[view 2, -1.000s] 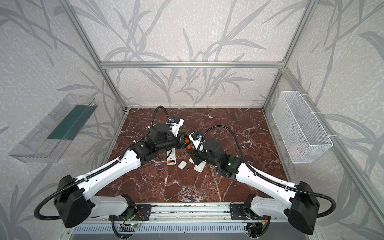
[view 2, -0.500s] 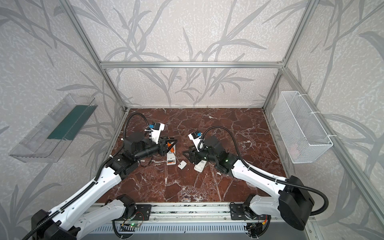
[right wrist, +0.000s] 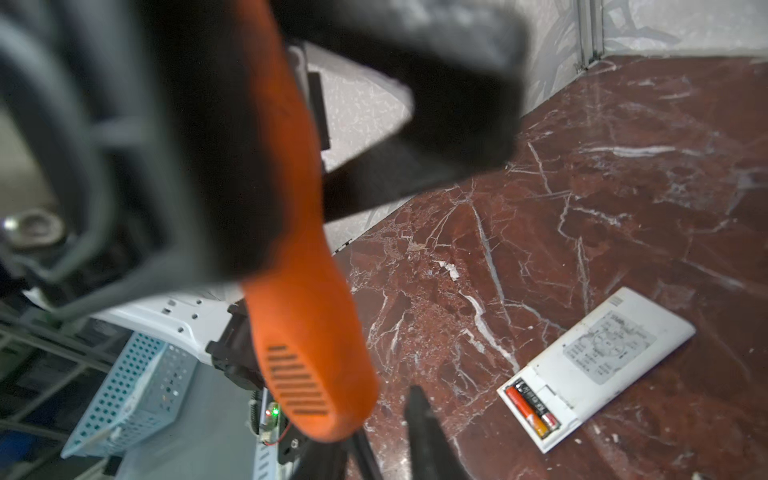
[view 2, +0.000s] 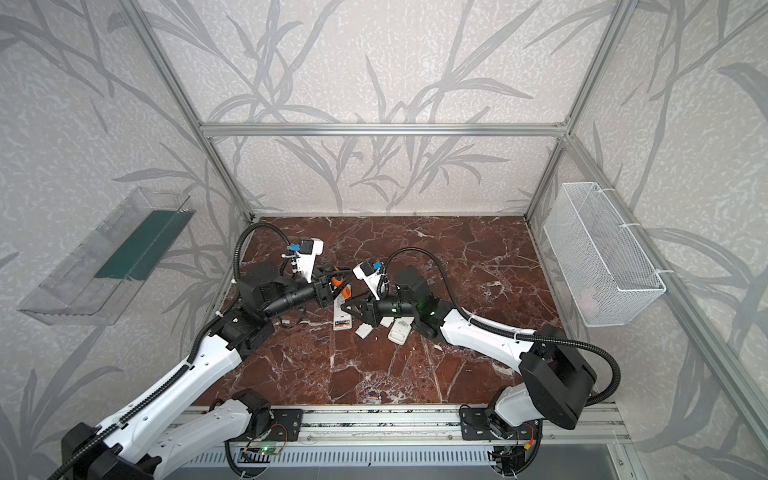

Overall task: Unload the batteries from the remote control
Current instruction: 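Lift the screwdriver with the right gripper and bring its tip to the remote's battery compartment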

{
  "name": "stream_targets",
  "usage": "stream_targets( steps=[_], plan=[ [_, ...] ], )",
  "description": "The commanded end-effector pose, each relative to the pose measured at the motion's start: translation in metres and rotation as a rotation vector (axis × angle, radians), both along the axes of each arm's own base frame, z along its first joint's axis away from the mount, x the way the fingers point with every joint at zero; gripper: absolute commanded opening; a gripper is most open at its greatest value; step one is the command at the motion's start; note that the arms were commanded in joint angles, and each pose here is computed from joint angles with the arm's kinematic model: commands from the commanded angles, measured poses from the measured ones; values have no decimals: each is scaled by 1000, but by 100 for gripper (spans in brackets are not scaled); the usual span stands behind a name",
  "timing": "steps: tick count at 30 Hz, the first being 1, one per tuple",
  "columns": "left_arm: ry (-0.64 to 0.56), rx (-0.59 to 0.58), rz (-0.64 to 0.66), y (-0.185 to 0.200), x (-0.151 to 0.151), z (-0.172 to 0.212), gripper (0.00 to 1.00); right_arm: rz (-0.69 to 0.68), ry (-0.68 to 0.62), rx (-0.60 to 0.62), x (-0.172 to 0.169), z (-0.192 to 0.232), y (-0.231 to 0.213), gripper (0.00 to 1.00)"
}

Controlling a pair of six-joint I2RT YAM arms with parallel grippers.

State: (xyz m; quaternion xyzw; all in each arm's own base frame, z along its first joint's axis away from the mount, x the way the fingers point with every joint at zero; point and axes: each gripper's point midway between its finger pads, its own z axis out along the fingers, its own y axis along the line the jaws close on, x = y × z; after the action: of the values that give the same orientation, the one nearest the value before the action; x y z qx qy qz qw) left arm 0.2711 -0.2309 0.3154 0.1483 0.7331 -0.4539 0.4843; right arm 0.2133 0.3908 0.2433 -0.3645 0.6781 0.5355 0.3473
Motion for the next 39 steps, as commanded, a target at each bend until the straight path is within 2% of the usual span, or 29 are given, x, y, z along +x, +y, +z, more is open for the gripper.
stream_targets(
  steps=[1, 4, 7, 10, 14, 20, 24, 26, 28, 29, 30, 33, 34, 36, 39],
  plan=[
    [-41, -58, 25, 3, 2, 33, 19, -120, -31, -21, 18, 5, -2, 0],
    [46, -49, 95, 11, 9, 26, 45, -220, -138, -93, 28, 8, -12, 0],
    [164, -32, 168, 20, 13, 12, 61, -266, -226, -166, 33, 11, -19, 0],
    [270, -13, 190, 24, 11, -2, 66, -277, -291, -237, 37, 12, -24, 0],
    [329, -39, 159, 20, 8, -5, 67, -245, -366, -304, 35, 11, -27, 0],
    [381, -97, 68, 3, 8, -4, 58, -203, -427, -344, 31, 15, -26, 0],
    [411, -96, 7, -7, 7, -10, 51, -173, -433, -360, 28, 13, -25, 0],
    [421, -89, -15, -9, 5, -14, 35, -163, -431, -359, 26, 13, -24, 0],
    [424, -74, -21, -9, 4, -18, 6, -160, -427, -363, 26, 12, -24, 0],
    [422, -65, -21, -8, 3, -20, 0, -166, -424, -369, 27, 11, -25, 0],
    [417, -51, -11, -6, 2, -22, 0, -176, -420, -374, 29, 11, -25, 3],
    [362, 27, 52, 9, 0, -29, 0, -228, -387, -379, 35, 8, -29, 38],
    [335, 68, 97, 18, -1, -33, 0, -244, -361, -377, 38, 5, -31, 45],
    [261, 144, 201, 41, 0, -40, 0, -272, -279, -366, 42, -3, -35, 51],
    [149, 259, 317, 69, 1, -57, 0, -314, -117, -329, 49, -22, -40, 52]
  ],
)
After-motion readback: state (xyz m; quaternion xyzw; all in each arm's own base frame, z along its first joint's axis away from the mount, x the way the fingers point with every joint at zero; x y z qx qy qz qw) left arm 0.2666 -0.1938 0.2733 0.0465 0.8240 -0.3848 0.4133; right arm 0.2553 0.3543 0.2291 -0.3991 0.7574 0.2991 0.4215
